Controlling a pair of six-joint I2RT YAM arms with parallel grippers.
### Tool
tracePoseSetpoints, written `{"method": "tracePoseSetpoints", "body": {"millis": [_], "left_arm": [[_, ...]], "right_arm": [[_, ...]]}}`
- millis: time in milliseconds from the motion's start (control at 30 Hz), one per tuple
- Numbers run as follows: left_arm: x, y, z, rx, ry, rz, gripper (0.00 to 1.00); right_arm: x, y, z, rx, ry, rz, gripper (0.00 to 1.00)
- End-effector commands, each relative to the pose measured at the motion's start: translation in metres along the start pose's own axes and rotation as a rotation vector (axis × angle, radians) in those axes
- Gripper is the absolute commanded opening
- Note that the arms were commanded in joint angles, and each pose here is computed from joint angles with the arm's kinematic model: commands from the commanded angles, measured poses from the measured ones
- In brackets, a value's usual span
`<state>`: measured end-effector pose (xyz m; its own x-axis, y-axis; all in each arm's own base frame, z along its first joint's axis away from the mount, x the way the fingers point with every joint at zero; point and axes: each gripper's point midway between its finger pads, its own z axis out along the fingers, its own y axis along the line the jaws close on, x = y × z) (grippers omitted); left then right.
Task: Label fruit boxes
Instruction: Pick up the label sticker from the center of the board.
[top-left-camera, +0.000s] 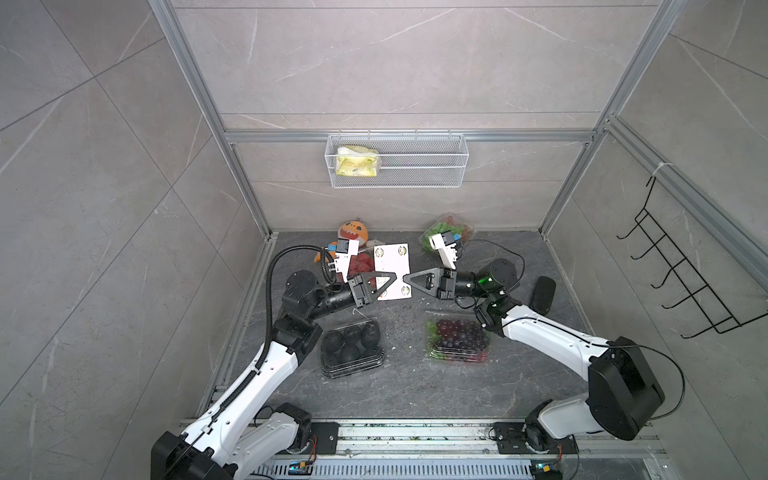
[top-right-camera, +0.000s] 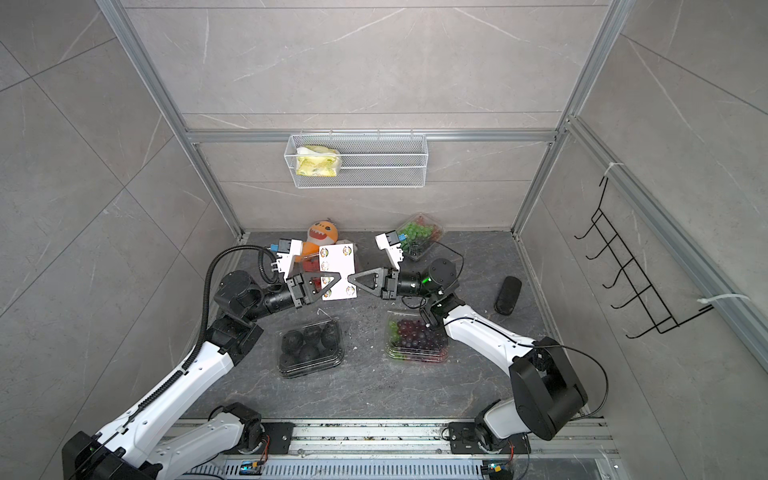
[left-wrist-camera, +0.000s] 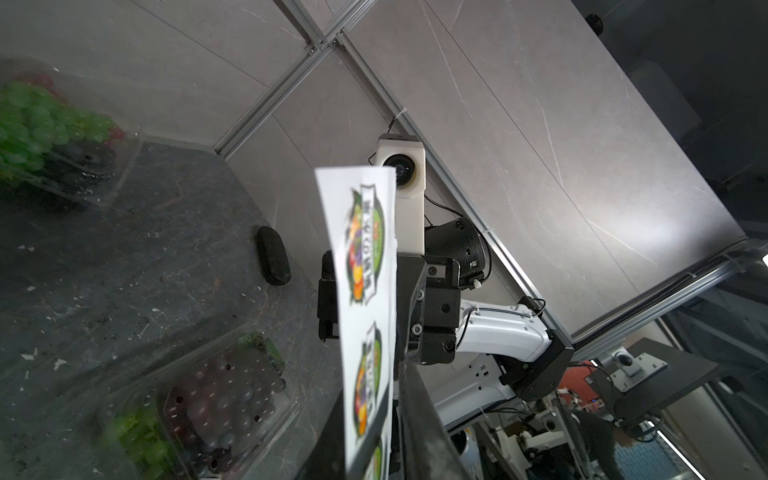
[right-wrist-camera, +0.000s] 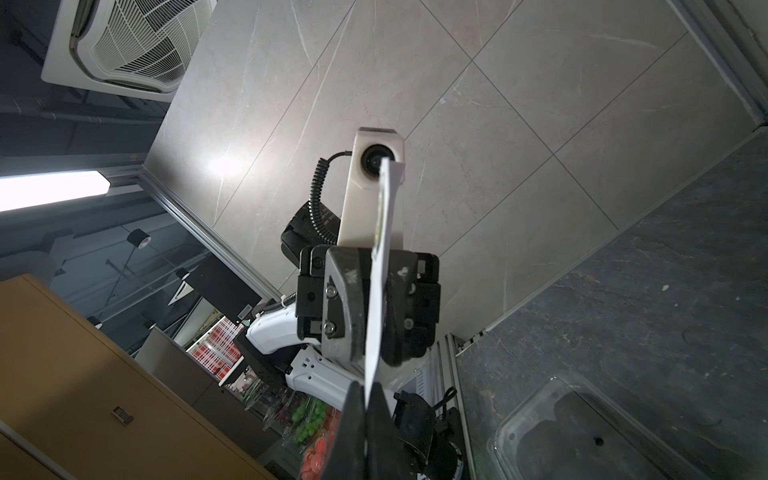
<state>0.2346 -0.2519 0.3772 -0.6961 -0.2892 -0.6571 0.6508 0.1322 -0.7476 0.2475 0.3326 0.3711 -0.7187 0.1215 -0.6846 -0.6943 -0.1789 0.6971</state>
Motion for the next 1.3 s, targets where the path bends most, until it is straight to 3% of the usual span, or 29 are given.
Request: {"method": "tracePoseSetpoints", "body": {"millis": [0,67,333,1267], "left_arm": [[-0.011,-0.022,-0.001,0.066,-0.012,0.055,0.14],[-0.01,-0.021,-0.001,0.066,-0.01,0.053,0.07],[-0.009,-0.014,0.001,0.055,-0.011,0.042,0.01],[-0.005,-0.023,-0.002,0.103,-0.018,0.042,0.0]], "right_arm": [[-0.006,0.009,0.003,-0.031,0.009,-0.021,0.0],[-0.006,0.011,0.003,-0.035,0.007,-0.022,0.0],[-0.007,0.022,0.004,-0.067,0.014,-0.033,0.0],[0.002,0.018,0.018,-0.087,0.043,-0.014,0.0]]}}
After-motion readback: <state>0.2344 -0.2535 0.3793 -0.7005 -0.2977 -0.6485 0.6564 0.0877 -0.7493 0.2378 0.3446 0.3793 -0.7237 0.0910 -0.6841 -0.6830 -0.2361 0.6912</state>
